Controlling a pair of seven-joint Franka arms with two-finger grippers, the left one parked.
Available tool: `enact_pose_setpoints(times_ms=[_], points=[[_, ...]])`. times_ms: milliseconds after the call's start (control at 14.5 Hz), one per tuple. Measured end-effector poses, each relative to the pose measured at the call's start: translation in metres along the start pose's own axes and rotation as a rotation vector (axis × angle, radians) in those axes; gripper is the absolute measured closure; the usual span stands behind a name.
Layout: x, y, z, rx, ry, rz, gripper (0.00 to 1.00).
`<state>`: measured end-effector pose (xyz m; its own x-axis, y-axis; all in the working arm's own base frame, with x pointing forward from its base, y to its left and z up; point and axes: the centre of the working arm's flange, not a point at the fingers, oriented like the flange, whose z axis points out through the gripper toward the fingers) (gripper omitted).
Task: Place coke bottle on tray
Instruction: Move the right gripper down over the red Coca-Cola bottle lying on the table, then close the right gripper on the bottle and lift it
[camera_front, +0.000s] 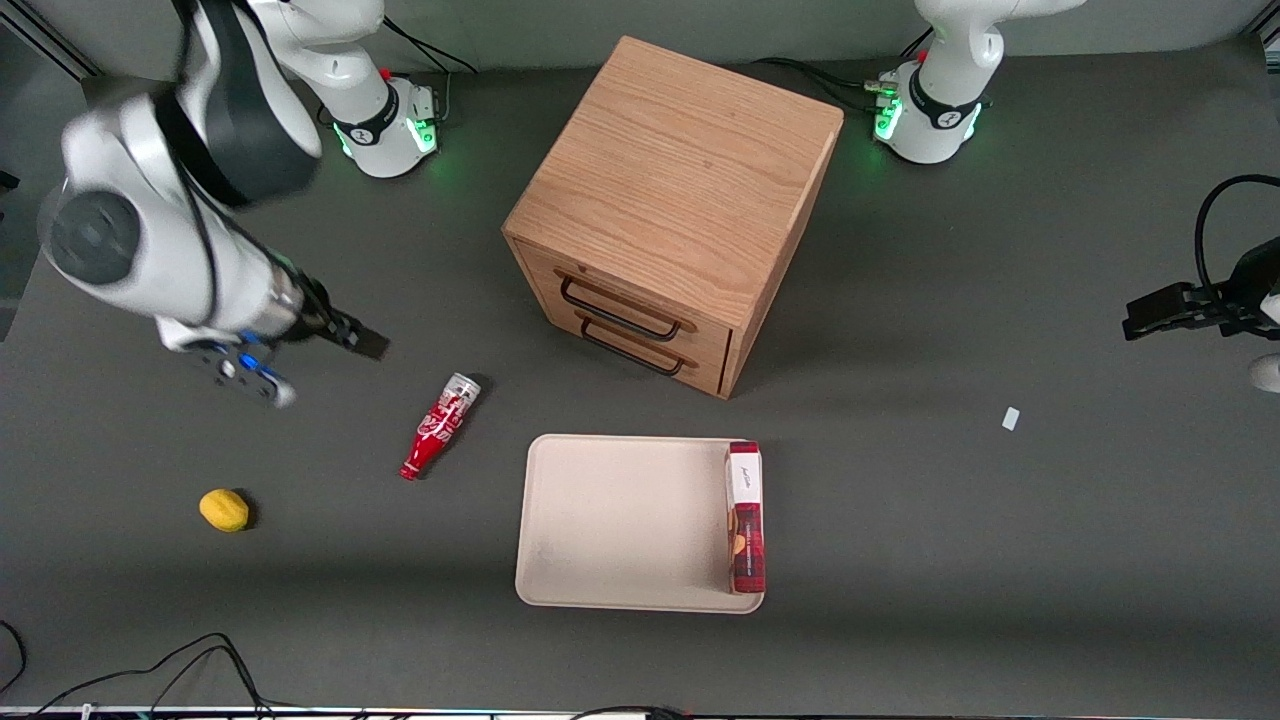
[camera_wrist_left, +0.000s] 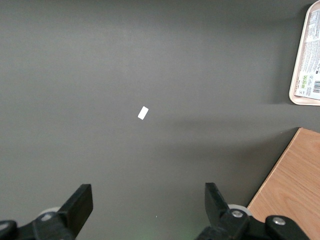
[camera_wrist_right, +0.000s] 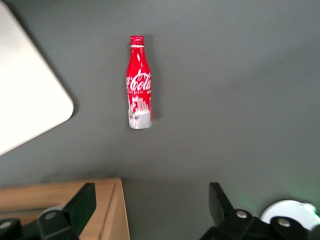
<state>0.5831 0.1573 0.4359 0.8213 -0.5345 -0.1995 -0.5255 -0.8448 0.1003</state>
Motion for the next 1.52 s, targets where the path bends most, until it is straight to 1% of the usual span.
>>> enact_pose_setpoints(times_ms=[69,138,276,552,690,828,1034,1103,1172,1241,1310,1379,1448,1517], points=[[0.010,-0.006,0.035,0.005,-0.003,0.025,0.00],[0.017,-0.010,0.068,0.010,0.002,0.044,0.00],[0.024,-0.013,0.117,0.020,0.019,0.084,0.00],[0.030,-0.017,0.181,0.054,0.078,0.096,0.00],[0.032,-0.018,0.203,0.070,0.093,0.094,0.00],[0.036,-0.022,0.218,0.089,0.098,0.095,0.00],[0.040,-0.024,0.235,0.101,0.107,0.095,0.00],[0.042,-0.024,0.239,0.102,0.109,0.093,0.00],[0.043,-0.023,0.244,0.091,0.116,0.081,0.04],[0.044,-0.022,0.247,0.075,0.128,0.061,0.04],[0.044,-0.022,0.251,0.063,0.137,0.046,0.12],[0.044,-0.022,0.253,0.059,0.141,0.038,0.23],[0.044,-0.022,0.254,0.057,0.143,0.034,0.37],[0.044,-0.023,0.253,0.058,0.146,0.031,0.45]])
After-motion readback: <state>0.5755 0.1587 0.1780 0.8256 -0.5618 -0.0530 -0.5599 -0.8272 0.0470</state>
